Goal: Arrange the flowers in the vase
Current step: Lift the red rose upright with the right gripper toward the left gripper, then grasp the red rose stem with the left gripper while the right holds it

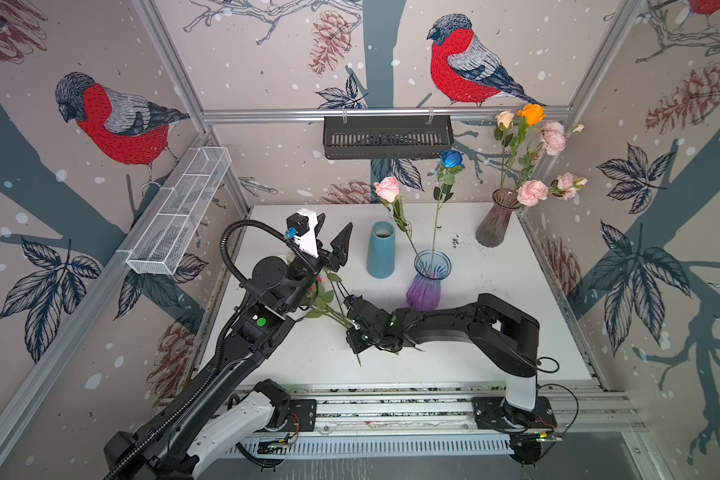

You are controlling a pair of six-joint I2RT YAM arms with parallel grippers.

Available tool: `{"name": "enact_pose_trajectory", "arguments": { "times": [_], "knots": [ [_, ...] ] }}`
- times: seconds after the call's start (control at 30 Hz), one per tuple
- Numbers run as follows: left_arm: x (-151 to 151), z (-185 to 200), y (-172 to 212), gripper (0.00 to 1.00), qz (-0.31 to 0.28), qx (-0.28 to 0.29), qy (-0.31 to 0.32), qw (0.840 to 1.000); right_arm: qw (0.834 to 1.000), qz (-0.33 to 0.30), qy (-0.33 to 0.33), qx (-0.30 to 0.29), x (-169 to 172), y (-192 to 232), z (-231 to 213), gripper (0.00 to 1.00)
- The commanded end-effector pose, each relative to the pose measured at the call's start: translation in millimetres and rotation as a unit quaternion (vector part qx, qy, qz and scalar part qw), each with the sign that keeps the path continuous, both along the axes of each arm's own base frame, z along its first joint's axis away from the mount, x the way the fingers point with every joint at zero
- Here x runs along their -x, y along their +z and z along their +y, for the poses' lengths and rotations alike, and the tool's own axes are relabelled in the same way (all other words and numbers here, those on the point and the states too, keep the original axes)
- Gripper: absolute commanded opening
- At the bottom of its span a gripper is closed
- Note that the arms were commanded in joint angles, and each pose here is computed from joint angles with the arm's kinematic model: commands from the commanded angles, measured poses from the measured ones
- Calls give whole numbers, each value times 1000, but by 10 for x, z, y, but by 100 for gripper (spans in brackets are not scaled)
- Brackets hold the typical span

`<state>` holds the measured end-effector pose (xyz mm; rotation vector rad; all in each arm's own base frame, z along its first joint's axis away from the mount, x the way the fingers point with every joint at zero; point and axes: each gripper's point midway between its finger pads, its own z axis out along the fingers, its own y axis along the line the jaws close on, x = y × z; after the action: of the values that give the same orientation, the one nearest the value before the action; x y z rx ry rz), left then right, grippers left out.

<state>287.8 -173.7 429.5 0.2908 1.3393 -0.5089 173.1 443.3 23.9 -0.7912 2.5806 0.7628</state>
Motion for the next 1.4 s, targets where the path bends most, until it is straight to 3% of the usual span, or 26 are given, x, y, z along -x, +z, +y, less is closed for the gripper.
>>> {"name": "enact_pose_trajectory", "arguments": {
  "times": [0.0, 0.2, 0.43, 0.63, 0.8, 1.03, 1.2, 1.37],
  "knots": [
    [23, 22, 119, 72, -19, 10, 0, 1000, 1000, -8, 5, 1, -1, 30, 12, 7],
    [28, 13, 124, 72, -20, 10, -2, 1000, 998, -36, -11, -44, -157, 467, -122, 3],
    [149, -64, 170, 73, -42, 12, -39, 998, 983, -109, -54, -134, -488, 1431, -633, 2],
    [465, -383, 214, 71, -87, -7, -161, 983, 945, -240, -33, -221, -378, 2481, -1108, 2],
    [738, -655, 210, 78, -108, -27, -274, 955, 900, -311, -12, -305, -95, 3085, -1429, 3],
    [865, -982, 72, 79, -73, -42, -398, 913, 870, -361, 63, -329, 266, 3203, -1496, 3],
    [925, -1007, 60, 79, -76, -46, -417, 905, 846, -414, 98, -322, 482, 3169, -1429, 3],
    [937, -1034, 45, 75, -73, -50, -424, 901, 847, -417, 100, -314, 480, 3132, -1361, 3]
  ]
}}
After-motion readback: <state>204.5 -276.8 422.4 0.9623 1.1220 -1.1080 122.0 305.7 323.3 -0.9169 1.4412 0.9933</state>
